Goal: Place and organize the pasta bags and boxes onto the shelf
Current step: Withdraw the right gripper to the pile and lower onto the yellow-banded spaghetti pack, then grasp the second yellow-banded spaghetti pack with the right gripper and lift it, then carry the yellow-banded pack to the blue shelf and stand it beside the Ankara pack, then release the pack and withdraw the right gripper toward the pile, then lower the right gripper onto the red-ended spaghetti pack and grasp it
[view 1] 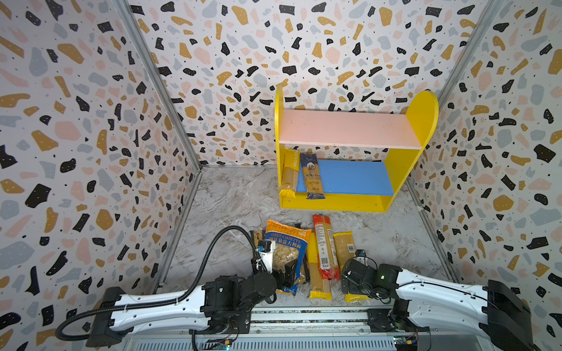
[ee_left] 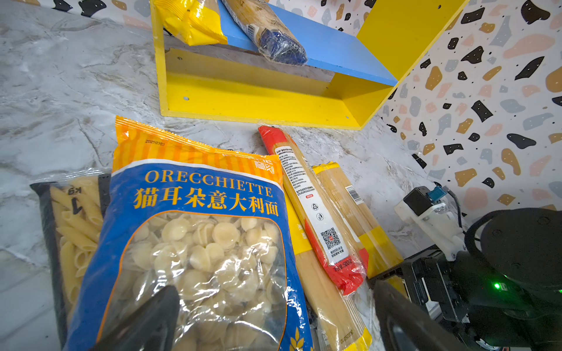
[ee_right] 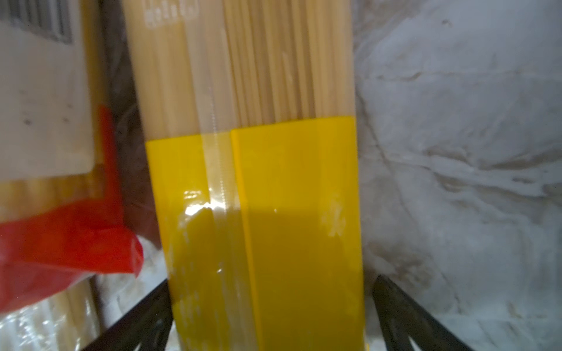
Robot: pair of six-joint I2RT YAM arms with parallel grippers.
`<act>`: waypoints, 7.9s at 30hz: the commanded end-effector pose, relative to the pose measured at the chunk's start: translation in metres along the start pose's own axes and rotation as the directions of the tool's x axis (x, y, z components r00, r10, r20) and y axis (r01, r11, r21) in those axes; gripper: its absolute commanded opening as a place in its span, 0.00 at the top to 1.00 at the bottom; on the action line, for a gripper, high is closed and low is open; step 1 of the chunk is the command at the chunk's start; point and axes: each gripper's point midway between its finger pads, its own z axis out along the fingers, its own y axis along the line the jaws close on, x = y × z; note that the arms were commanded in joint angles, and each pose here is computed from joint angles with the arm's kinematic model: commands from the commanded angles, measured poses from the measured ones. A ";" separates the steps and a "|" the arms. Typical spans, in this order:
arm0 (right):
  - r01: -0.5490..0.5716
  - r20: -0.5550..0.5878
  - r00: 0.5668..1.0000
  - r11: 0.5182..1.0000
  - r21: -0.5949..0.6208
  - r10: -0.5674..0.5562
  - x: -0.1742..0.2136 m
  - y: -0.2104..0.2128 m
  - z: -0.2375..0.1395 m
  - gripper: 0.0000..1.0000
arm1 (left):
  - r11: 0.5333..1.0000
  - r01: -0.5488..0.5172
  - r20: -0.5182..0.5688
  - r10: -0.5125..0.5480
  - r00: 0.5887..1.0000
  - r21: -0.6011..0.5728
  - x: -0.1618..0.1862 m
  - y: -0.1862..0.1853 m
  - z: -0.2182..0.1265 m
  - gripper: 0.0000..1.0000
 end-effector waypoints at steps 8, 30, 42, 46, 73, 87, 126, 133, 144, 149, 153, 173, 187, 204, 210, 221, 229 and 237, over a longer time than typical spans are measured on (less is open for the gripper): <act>0.065 -0.016 0.998 0.992 0.104 -0.063 0.002 -0.010 0.016 0.18 | 1.000 0.013 0.018 -0.013 1.000 -0.016 -0.004 0.007 -0.004 0.01; 0.058 -0.055 0.996 0.979 -0.197 -0.070 -0.008 0.046 0.009 0.79 | 0.999 0.013 0.035 -0.012 0.999 -0.030 -0.014 0.015 -0.015 0.00; -0.054 0.027 0.997 0.880 -0.471 0.076 -0.039 0.059 -0.035 0.84 | 0.999 0.030 0.037 -0.029 0.999 -0.018 -0.018 0.010 -0.016 0.00; -0.057 0.031 0.996 0.858 -0.510 0.085 -0.043 0.060 -0.040 0.87 | 1.000 0.019 0.026 -0.018 1.000 -0.022 -0.017 0.006 -0.013 0.00; 0.012 0.133 0.975 0.552 -0.834 0.180 -0.080 0.085 -0.132 0.93 | 0.999 -0.029 0.028 0.030 0.999 -0.037 -0.040 -0.021 -0.009 0.00; 0.054 0.146 0.968 0.396 -0.917 0.206 -0.102 0.091 -0.165 0.94 | 0.996 -0.065 0.036 0.067 0.997 -0.055 -0.056 -0.031 -0.011 0.00; 0.247 0.435 0.859 0.524 -0.815 0.271 -0.357 0.086 -0.199 0.94 | 0.976 -0.219 -0.023 0.218 0.976 -0.015 -0.095 -0.060 0.048 0.01; 0.220 0.438 0.861 0.587 -0.779 0.259 -0.407 0.087 -0.161 0.94 | 0.976 -0.208 -0.029 0.206 0.978 -0.066 -0.098 -0.030 0.051 0.01; 0.197 0.503 0.845 0.769 -0.608 0.181 -0.434 0.089 -0.132 0.87 | 0.979 -0.193 -0.052 0.189 0.981 -0.072 -0.093 -0.008 0.059 0.01; 0.192 0.488 0.858 0.785 -0.589 0.157 -0.432 0.101 -0.122 0.80 | 0.979 -0.187 -0.049 0.184 0.982 -0.076 -0.093 -0.003 0.057 0.00; 0.180 0.471 0.870 0.794 -0.581 0.148 -0.427 0.109 -0.114 0.66 | 0.981 -0.177 -0.042 0.174 0.984 -0.084 -0.092 0.003 0.051 0.00; 0.090 0.480 0.865 0.898 -0.430 0.143 -0.421 0.102 -0.098 0.58 | 0.984 -0.135 -0.004 0.136 0.991 -0.112 -0.095 0.019 0.026 0.00; 0.086 0.524 0.843 0.933 -0.350 0.119 -0.398 0.087 -0.128 0.29 | 0.987 -0.109 0.010 0.111 0.994 -0.118 -0.098 0.023 0.016 0.00; 0.133 0.511 0.857 0.932 -0.338 0.063 -0.261 0.064 -0.167 0.24 | 0.997 -0.007 -0.018 0.005 1.000 -0.079 -0.078 0.030 0.003 0.01; 0.158 0.460 0.887 0.912 -0.379 0.038 -0.195 0.069 -0.164 0.24 | 0.996 0.088 -0.062 -0.089 0.994 -0.011 -0.048 0.027 0.014 0.00; 0.142 0.283 0.959 0.899 -0.414 -0.022 -0.088 0.067 -0.089 0.22 | 0.981 0.171 -0.106 -0.161 0.981 0.088 0.013 -0.007 0.023 0.00; 0.143 0.251 0.967 0.914 -0.380 -0.047 -0.075 0.066 -0.051 0.16 | 0.991 0.016 -0.147 0.004 0.989 0.130 0.030 -0.066 0.024 0.00; 0.161 0.198 0.976 0.914 -0.373 -0.091 -0.075 0.085 -0.023 0.13 | 0.990 -0.010 -0.113 0.026 0.993 0.139 0.019 -0.070 0.015 0.00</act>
